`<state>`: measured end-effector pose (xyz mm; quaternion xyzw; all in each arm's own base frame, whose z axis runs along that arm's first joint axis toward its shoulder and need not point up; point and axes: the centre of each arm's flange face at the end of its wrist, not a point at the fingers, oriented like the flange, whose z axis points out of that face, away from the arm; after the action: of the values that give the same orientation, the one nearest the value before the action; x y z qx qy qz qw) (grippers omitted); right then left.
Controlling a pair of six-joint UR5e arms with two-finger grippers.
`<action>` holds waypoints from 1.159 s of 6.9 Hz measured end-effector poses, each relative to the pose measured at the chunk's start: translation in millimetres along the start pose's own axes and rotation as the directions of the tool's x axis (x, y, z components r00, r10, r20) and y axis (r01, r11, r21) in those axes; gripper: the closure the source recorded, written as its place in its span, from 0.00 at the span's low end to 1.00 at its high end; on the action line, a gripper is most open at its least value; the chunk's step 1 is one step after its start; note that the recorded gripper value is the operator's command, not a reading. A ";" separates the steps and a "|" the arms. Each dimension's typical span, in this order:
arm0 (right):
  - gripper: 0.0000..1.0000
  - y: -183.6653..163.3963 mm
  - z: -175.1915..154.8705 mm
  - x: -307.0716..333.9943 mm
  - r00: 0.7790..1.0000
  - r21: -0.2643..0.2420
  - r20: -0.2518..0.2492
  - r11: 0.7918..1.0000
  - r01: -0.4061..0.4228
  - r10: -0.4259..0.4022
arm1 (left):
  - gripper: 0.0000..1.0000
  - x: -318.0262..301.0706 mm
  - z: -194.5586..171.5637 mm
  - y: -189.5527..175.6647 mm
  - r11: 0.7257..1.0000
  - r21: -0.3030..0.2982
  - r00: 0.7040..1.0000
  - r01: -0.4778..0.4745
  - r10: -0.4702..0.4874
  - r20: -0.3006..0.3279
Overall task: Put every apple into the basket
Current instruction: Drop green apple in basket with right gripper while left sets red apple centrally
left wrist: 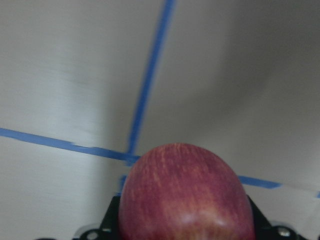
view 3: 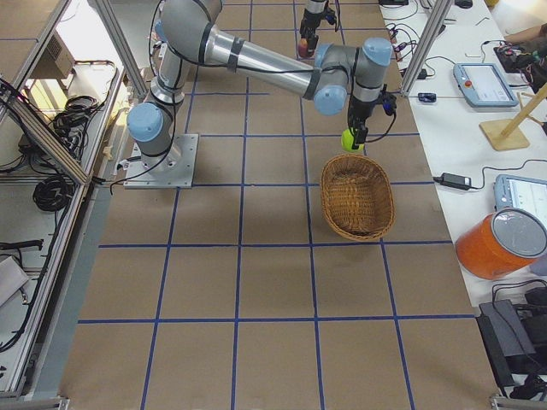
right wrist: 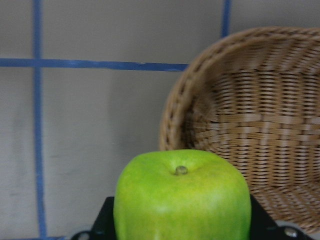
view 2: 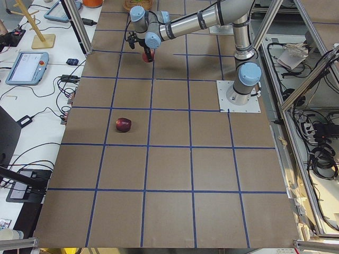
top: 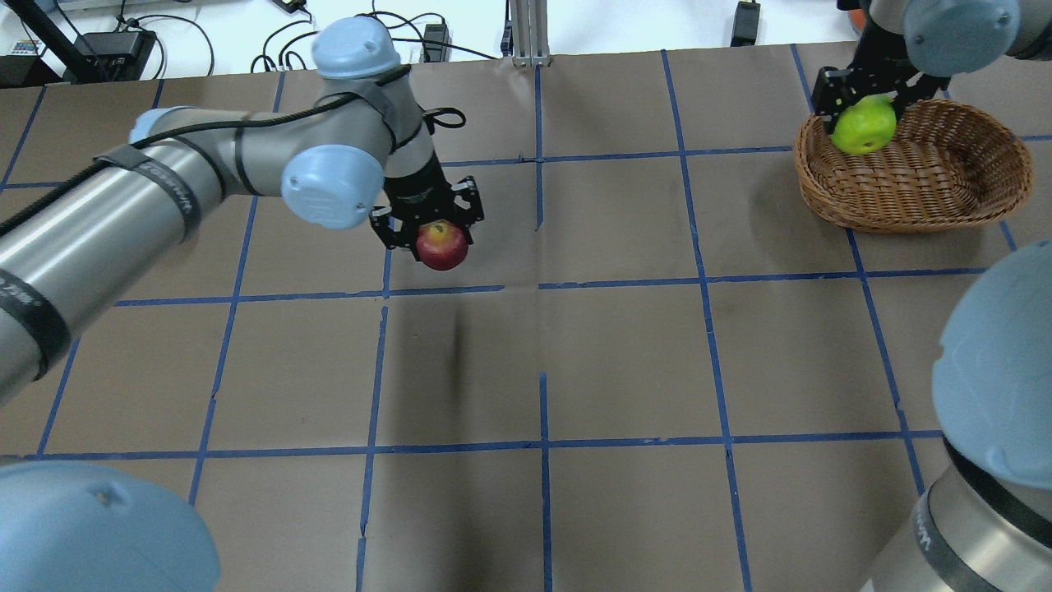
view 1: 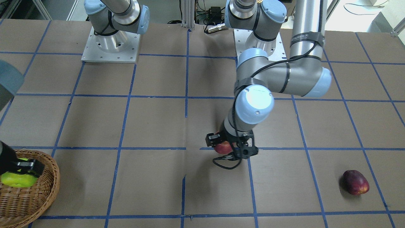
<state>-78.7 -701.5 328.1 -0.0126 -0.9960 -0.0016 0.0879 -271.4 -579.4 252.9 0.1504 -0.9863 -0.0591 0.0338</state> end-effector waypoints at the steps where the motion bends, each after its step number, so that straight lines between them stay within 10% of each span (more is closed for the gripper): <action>1: 1.00 -6.2 28.7 44.9 0.999 0.003 -0.033 1.000 -0.003 0.004 | 0.14 40.2 25.0 26.8 1.000 0.003 1.000 0.021 -0.021 -0.004; 3: 0.93 -8.1 79.5 106.8 0.997 -0.006 -0.078 1.000 0.026 -0.026 | 0.00 70.9 51.3 45.0 1.000 0.003 1.000 0.025 -0.025 0.000; 5: 0.00 -10.9 118.7 136.4 0.995 0.004 -0.094 0.999 0.037 -0.037 | 0.00 60.8 28.6 29.6 0.999 0.031 0.999 0.034 -0.033 -0.026; 8: 0.00 -12.0 124.8 147.8 0.993 0.018 -0.095 0.998 0.065 -0.063 | 0.00 -39.8 -64.6 -56.0 0.999 0.040 0.999 -0.018 0.019 -0.033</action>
<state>-246.3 -709.2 231.1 0.0204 -0.9906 0.0053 0.1350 -211.6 -627.4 307.8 0.1429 -0.9879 -0.0368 0.0477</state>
